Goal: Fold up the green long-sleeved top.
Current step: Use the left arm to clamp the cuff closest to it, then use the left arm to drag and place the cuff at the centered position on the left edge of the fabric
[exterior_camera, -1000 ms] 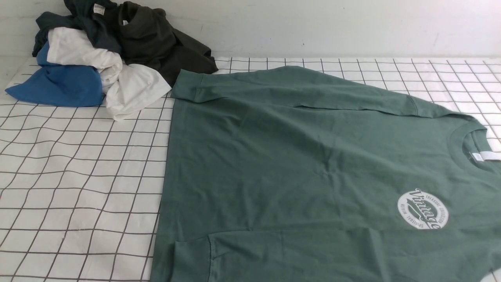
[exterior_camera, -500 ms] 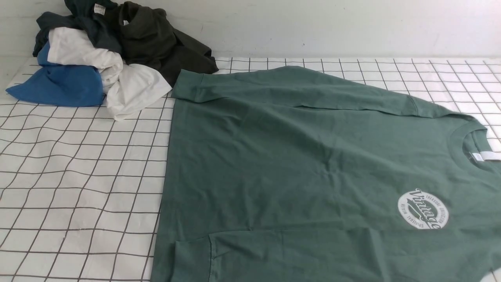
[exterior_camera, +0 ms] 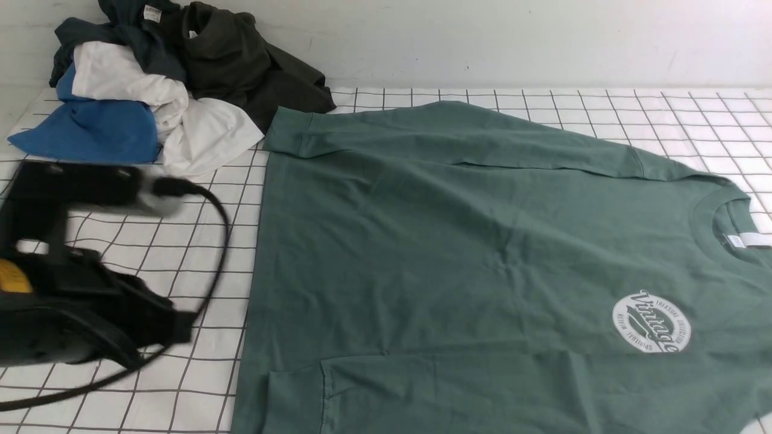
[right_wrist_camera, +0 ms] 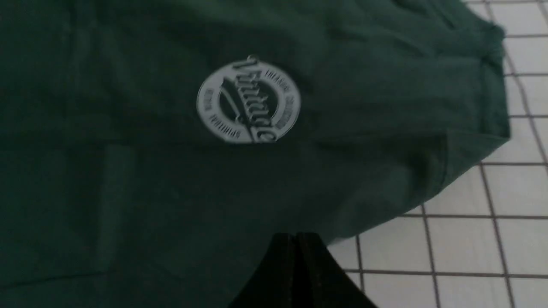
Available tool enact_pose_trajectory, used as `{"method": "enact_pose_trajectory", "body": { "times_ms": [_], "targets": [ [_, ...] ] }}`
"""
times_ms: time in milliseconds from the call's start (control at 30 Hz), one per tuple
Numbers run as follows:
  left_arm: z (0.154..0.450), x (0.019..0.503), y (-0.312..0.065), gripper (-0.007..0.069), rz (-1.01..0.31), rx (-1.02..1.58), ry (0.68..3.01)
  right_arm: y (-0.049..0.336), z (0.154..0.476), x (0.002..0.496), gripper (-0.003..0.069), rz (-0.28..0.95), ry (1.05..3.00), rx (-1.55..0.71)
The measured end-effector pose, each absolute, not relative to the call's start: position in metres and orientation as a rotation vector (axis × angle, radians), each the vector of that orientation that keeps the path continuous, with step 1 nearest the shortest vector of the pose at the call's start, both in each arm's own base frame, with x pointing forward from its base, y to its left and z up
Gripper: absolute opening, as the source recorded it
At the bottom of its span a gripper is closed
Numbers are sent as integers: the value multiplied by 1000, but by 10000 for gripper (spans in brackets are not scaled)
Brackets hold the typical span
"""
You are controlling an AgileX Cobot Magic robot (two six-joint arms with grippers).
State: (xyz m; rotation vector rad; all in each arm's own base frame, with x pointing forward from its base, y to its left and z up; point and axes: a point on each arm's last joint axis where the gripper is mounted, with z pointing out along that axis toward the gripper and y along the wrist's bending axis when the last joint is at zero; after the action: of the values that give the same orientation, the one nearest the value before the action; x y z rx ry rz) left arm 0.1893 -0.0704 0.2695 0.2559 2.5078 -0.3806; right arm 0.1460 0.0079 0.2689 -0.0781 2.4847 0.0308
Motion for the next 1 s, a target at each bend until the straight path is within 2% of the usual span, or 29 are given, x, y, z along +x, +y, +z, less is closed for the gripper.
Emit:
{"method": "enact_pose_trajectory", "body": {
  "times_ms": [133,200,233,267,400,533,667,833,900,1000],
  "targets": [
    [238,205,-101,29,-445,394,2616,31,255,165,-10,129,2502,-328],
    [229,210,-105,50,-443,399,2644,36,253,171,-10,137,2477,-378],
    [216,217,-111,99,-437,394,2688,41,252,178,-10,139,2433,-427],
    [217,217,-111,106,-439,395,2689,41,252,178,-10,139,2432,-430],
    [191,235,-118,271,-403,384,2770,46,252,193,-10,120,2337,-439],
    [178,251,-124,321,-381,394,2797,46,251,197,-10,118,2322,-429],
    [166,261,-129,284,-370,403,2833,46,251,197,-10,119,2318,-425],
    [158,263,-130,94,-364,431,2878,46,251,197,-10,118,2314,-424],
    [162,264,-131,29,-369,467,2871,46,251,197,-10,118,2313,-423],
    [182,266,-134,7,-390,518,2828,46,251,197,-10,118,2311,-423]
  ]
}}
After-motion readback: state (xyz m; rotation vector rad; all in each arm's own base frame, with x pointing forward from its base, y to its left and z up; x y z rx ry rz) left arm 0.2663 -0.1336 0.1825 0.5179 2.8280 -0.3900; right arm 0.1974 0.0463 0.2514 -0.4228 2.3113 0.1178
